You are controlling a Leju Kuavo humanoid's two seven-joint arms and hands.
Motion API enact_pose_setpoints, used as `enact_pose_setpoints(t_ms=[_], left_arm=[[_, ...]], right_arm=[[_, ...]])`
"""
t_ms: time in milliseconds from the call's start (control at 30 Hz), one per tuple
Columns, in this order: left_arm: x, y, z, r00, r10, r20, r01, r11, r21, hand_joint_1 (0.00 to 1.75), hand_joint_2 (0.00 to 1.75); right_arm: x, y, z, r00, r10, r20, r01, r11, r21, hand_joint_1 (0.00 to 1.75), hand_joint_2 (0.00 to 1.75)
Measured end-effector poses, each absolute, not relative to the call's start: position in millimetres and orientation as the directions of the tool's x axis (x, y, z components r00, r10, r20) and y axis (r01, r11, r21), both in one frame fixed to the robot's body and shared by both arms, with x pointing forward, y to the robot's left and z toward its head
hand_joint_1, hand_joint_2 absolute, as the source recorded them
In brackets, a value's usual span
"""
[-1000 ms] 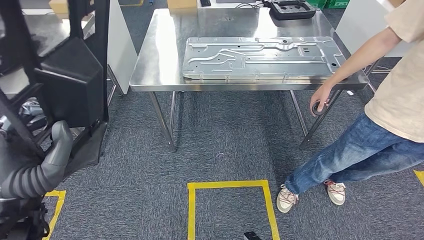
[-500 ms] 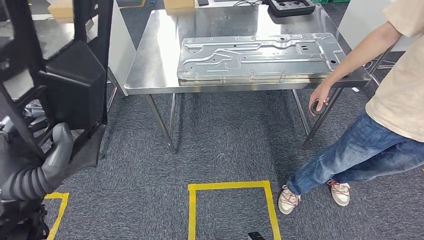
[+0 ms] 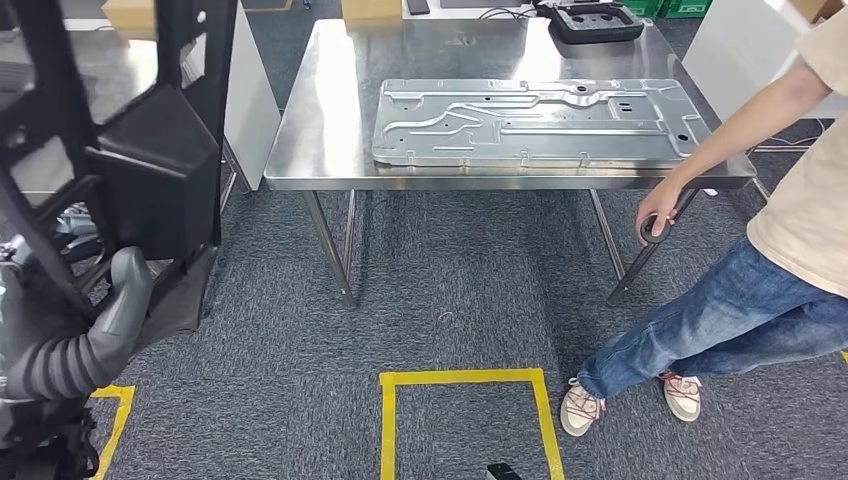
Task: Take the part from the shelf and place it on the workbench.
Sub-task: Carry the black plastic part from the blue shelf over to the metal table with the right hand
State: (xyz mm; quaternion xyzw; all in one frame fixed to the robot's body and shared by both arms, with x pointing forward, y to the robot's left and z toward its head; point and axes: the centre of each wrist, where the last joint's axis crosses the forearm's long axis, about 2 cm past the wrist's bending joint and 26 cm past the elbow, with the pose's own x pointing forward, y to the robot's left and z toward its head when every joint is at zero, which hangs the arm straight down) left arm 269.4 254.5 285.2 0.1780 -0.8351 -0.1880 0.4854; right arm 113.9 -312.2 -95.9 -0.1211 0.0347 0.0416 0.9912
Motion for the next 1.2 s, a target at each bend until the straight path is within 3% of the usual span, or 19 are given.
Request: enact_pose_setpoints(t_ms=[933, 1200], left_arm=[[271, 255, 288, -0.483, -0.471, 0.738, -0.100, 0.867, 0.487, 1.75, 1.75], [270, 253, 286, -0.481, -0.466, 0.743, -0.082, 0.867, 0.491, 1.75, 1.75]], right_arm=[[115, -307, -96, 0.992, 0.094, -0.080, -0.110, 0.967, -0.228, 0.00, 0.00], [113, -319, -96, 0.992, 0.090, -0.084, -0.110, 0.951, -0.289, 0.00, 0.00]])
